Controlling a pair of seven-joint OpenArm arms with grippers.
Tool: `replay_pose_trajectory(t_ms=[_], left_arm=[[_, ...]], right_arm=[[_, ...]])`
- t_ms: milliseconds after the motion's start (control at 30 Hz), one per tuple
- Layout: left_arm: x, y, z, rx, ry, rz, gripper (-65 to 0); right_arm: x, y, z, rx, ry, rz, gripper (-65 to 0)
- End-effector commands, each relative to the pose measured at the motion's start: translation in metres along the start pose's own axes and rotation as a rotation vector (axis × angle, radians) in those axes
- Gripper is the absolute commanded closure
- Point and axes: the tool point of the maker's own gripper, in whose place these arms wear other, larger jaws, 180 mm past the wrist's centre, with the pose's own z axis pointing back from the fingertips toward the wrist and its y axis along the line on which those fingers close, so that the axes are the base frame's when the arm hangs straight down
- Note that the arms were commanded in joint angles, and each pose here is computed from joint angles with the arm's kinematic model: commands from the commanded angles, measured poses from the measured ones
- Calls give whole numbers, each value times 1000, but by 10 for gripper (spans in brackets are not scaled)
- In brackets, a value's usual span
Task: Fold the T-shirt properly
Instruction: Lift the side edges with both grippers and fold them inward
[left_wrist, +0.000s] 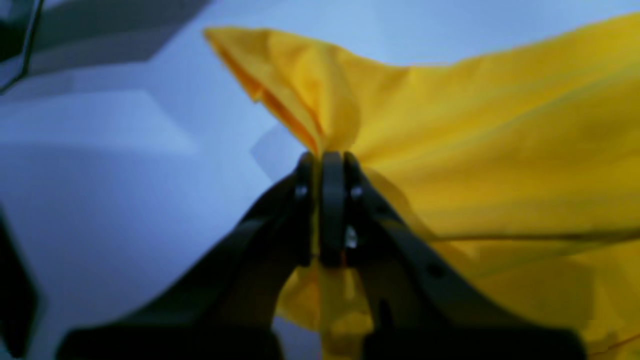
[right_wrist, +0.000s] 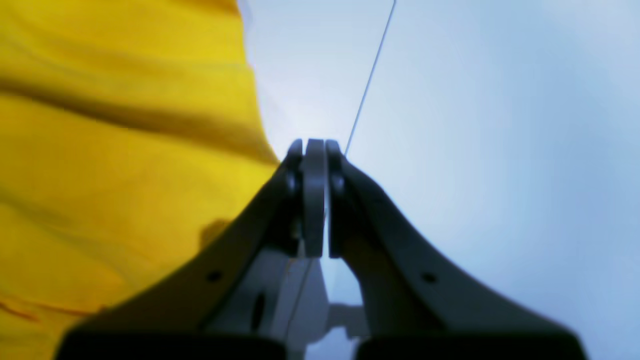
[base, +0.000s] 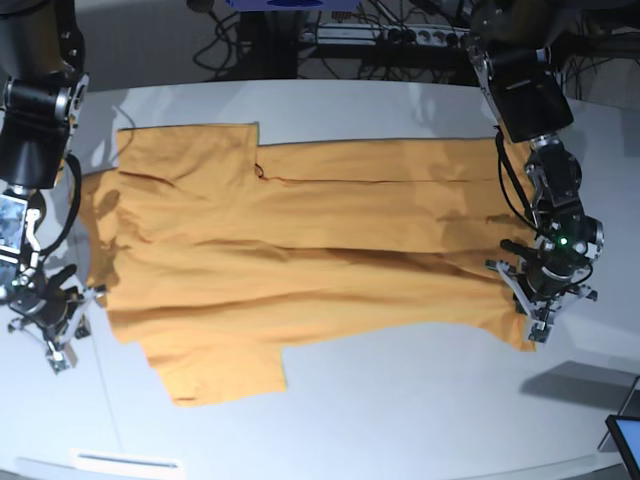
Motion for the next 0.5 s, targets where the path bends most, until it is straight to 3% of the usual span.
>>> replay_pose_trajectory(t_ms=[0, 167, 300, 467], left_arm=[[19, 21, 11, 54, -57, -24, 0], [13, 14, 12, 34, -33, -112, 0], [10, 12, 10, 27, -25, -112, 0], [14, 10, 10, 23, -32, -114, 0]], right_arm=[[23, -15, 11, -35, -59, 17, -3], [21, -12, 16, -44, -60, 33, -3], [21, -6, 12, -29, -59, 27, -16], [15, 6, 9, 12, -21, 44, -162]])
